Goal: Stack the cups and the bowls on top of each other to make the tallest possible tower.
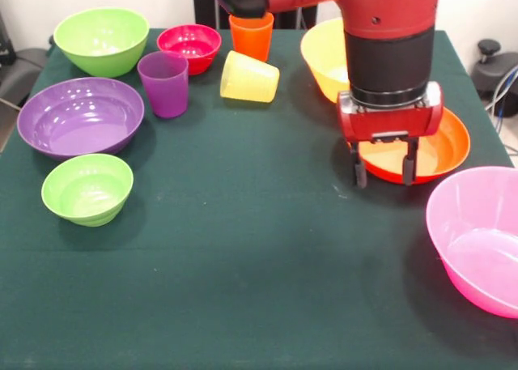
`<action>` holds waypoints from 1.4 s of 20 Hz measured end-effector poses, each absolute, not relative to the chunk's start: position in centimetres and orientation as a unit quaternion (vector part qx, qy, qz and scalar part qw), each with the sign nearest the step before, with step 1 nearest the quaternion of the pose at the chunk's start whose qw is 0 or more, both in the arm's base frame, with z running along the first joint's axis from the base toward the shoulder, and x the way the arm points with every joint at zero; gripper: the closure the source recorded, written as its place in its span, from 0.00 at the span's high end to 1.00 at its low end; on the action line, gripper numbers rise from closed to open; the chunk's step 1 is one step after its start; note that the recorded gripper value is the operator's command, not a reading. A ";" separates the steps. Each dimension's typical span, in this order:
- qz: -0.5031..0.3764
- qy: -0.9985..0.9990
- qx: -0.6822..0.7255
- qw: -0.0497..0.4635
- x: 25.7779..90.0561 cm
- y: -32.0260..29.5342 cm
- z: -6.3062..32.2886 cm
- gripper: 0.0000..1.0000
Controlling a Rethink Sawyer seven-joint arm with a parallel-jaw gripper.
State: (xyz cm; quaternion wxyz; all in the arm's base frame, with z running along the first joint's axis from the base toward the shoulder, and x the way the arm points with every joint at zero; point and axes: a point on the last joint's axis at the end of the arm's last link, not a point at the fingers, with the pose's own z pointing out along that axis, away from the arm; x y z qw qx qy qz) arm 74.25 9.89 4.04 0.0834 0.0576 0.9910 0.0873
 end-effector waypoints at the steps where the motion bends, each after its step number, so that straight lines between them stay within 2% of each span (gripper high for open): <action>1: 0.086 0.991 0.059 0.086 74.4 9.5 4.3 1.00; 14: 0.081 0.989 0.060 0.105 75.4 8.9 6.8 1.00; 28: 0.087 0.991 0.019 0.098 74.4 15.4 6.6 1.00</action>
